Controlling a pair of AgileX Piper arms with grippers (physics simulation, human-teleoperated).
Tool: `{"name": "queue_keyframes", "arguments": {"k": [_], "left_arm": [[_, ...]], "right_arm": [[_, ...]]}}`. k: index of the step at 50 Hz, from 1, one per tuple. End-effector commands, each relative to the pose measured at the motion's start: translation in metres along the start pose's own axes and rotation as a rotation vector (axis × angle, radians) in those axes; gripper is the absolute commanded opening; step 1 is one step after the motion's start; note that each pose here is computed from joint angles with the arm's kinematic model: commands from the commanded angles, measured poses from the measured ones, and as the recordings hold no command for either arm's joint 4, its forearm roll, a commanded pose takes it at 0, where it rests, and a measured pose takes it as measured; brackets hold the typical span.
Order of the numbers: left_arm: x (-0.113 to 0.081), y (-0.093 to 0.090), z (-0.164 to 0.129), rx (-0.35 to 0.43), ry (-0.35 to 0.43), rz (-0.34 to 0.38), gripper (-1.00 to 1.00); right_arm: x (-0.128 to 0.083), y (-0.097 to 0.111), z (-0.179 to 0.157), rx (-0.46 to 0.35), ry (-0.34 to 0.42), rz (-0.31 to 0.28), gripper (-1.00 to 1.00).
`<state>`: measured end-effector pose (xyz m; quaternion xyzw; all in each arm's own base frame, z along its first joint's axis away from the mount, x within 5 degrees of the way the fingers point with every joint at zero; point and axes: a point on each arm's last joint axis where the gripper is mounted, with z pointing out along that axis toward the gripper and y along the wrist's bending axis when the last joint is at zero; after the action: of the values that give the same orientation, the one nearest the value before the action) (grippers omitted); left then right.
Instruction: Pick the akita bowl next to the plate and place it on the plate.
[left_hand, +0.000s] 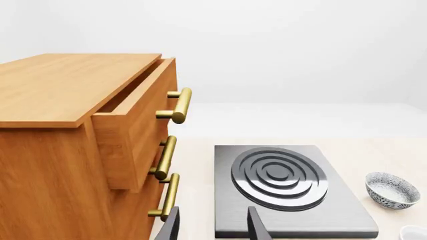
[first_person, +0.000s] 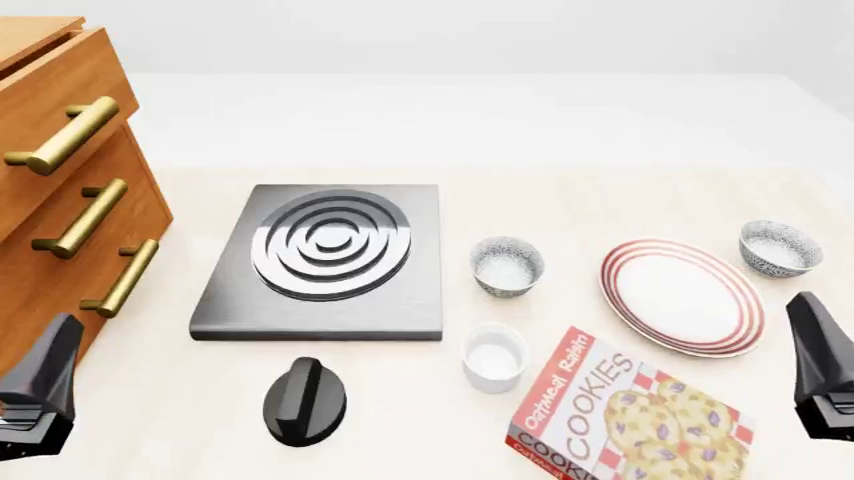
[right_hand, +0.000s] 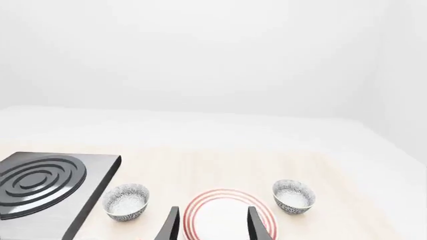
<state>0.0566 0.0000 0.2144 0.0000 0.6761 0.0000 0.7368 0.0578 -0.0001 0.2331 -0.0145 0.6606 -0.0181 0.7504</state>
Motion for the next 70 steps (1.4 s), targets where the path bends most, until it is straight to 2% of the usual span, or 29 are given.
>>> {"name": "queue_keyframes", "arguments": {"k": [1,32,56,70], "left_arm": [[0.000,0.000,0.000,0.000,0.000,0.000,1.00],[0.000,0.000,0.000,0.000,0.000,0.000,1.00],[0.000,0.000,0.000,0.000,0.000,0.000,1.00],[0.000,0.000,0.000,0.000,0.000,0.000,1.00]], "right_arm": [[-0.011,-0.001,0.008,0.002,-0.010,-0.002,1.00],[-0.024,-0.001,0.024,-0.003,-0.022,-0.014,1.00],[-0.043,-0.002,0.058,0.002,-0.030,-0.018,1.00],[-0.046,-0.003,0.072,0.006,-0.025,-0.028,1.00]]}}
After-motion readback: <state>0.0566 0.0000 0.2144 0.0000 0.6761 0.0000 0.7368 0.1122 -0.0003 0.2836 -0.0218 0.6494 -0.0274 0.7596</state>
